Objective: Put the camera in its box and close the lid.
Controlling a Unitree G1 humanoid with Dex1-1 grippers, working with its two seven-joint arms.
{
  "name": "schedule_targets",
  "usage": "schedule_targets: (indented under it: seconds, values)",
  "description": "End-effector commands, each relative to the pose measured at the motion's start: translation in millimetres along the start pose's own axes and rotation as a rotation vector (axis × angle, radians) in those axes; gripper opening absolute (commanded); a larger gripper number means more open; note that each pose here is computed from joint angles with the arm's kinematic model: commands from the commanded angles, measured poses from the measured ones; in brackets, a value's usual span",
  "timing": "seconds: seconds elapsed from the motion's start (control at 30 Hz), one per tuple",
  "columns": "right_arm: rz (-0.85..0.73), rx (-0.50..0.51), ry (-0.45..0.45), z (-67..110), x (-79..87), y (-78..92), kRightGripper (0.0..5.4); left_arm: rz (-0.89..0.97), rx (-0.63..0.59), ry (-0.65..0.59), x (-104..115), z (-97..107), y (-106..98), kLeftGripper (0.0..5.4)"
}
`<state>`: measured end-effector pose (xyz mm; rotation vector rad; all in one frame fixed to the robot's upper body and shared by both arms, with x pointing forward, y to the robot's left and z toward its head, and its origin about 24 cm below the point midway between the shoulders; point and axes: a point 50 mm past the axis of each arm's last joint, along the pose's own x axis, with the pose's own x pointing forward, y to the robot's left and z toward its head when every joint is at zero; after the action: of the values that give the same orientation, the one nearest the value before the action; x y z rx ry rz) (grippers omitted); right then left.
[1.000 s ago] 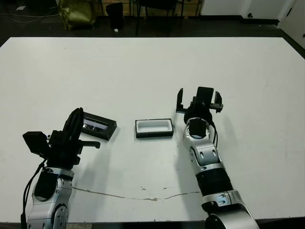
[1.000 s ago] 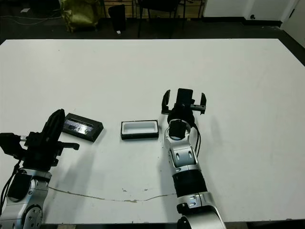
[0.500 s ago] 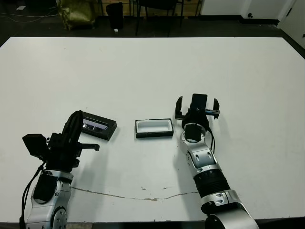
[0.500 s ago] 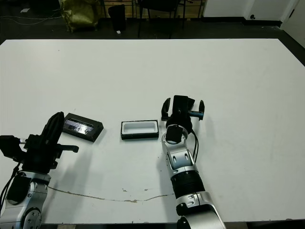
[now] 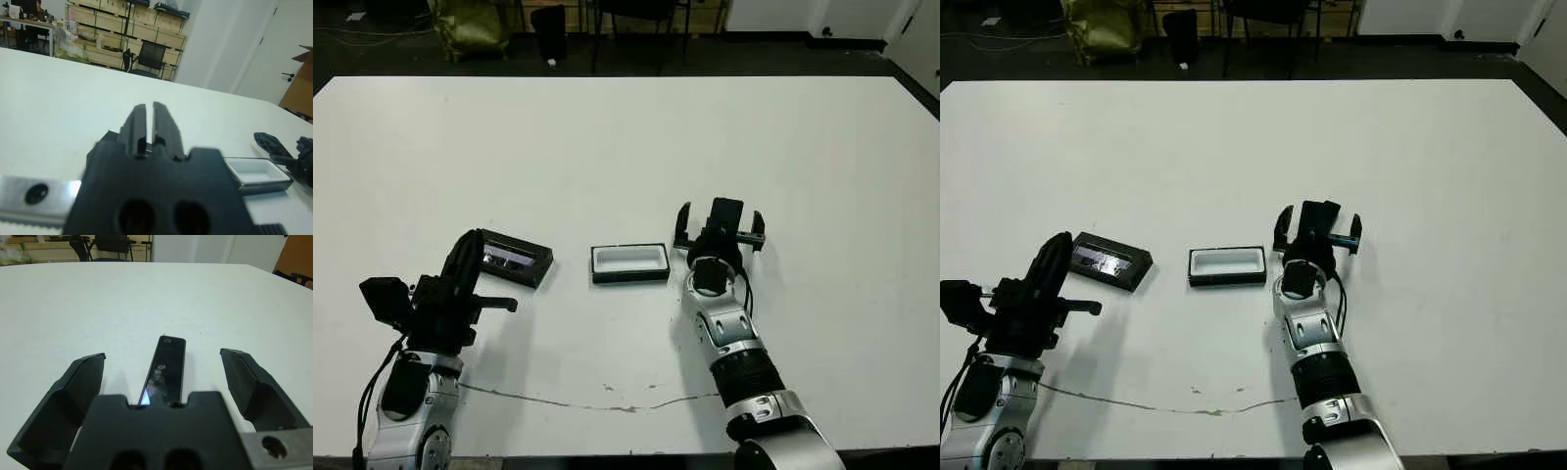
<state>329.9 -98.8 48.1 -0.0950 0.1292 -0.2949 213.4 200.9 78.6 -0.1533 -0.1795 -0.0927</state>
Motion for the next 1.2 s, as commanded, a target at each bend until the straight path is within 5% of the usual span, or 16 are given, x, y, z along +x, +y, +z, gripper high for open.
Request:
schedule_targets:
  seconds: [0.03, 0.8, 1.2]
  values:
    - [0.023, 0.085, 0.077, -14.2, -14.7, 16.9, 5.38, 0.008, 0.009, 0.047, -3.2, -4.5, 4.6, 0.00]
    - [0.021, 0.084, 0.224, -42.1, -22.8, 16.4, 5.38, -0.002, 0.038, 0.036, -2.0, -6.3, 1.3, 0.00]
    - [-0.025, 0.029, 0.199, -44.2, -24.6, 16.8, 2.97, -0.012, 0.021, 0.031, -1.5, -5.9, 0.9, 0.00]
